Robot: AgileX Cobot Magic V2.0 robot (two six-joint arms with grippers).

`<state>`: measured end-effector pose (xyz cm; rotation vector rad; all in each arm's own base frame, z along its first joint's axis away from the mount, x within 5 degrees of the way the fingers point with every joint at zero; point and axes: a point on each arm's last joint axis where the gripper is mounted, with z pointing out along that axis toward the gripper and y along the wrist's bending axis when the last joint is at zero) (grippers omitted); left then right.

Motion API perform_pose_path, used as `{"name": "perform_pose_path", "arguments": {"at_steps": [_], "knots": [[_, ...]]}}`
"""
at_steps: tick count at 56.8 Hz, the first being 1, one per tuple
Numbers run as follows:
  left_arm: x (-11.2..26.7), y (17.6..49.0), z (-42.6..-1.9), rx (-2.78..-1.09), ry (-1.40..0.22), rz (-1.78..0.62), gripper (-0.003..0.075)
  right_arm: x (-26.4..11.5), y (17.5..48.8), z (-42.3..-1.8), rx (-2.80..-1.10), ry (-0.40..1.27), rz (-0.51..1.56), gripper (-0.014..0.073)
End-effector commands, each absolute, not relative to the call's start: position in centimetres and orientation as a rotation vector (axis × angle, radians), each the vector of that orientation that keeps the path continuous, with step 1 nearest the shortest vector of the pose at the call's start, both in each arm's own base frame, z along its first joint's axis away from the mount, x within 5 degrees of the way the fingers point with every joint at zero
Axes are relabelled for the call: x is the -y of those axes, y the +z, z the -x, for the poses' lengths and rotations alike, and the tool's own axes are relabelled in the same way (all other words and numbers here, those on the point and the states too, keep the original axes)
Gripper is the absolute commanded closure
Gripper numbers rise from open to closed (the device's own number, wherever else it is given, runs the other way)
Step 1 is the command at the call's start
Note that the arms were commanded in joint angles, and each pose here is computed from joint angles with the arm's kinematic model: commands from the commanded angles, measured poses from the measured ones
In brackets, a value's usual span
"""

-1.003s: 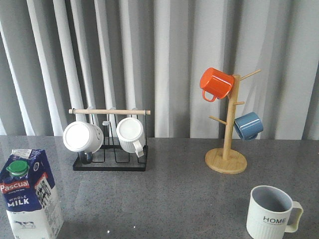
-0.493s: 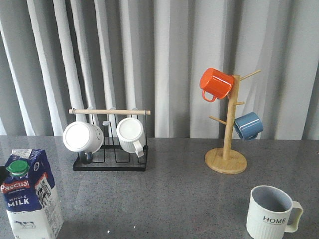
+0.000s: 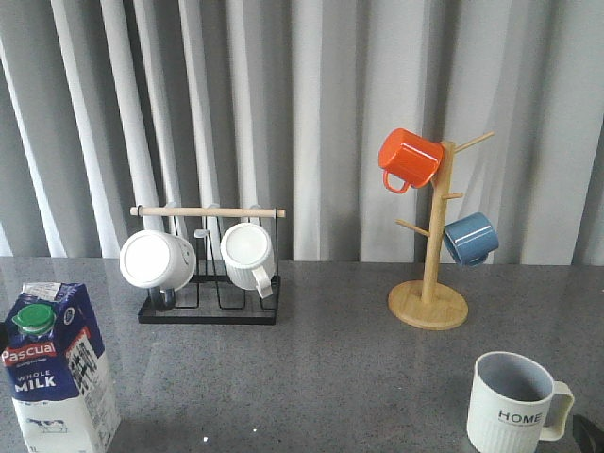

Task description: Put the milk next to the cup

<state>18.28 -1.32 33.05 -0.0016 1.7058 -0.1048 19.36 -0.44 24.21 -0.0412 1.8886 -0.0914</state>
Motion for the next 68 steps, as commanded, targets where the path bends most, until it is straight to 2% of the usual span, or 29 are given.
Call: {"name": "perform_pose_path", "arguments": {"at_steps": [1, 19, 53, 68], "knots": [[1.3, 34.9, -18.4, -1.602, -0.111, 0.022, 0.017, 0.5, 25.2, -20.3, -1.775, -0.131, 0.058, 0.0036], [1.3, 34.9, -18.4, -1.602, -0.111, 0.022, 0.0232, 0.8, 23.2, -20.7, -1.738, -0.174, 0.06, 0.0036], [1.3, 34.9, -18.4, -1.602, -0.111, 0.022, 0.0235, 0.7, 19.3, -23.6, -1.651, -0.165, 0.059, 0.0036], [1.3, 34.9, -18.4, -1.602, -0.111, 0.022, 0.0235, 1.1, 19.1, -23.8, -1.623, -0.184, 0.011, 0.0036]]}}
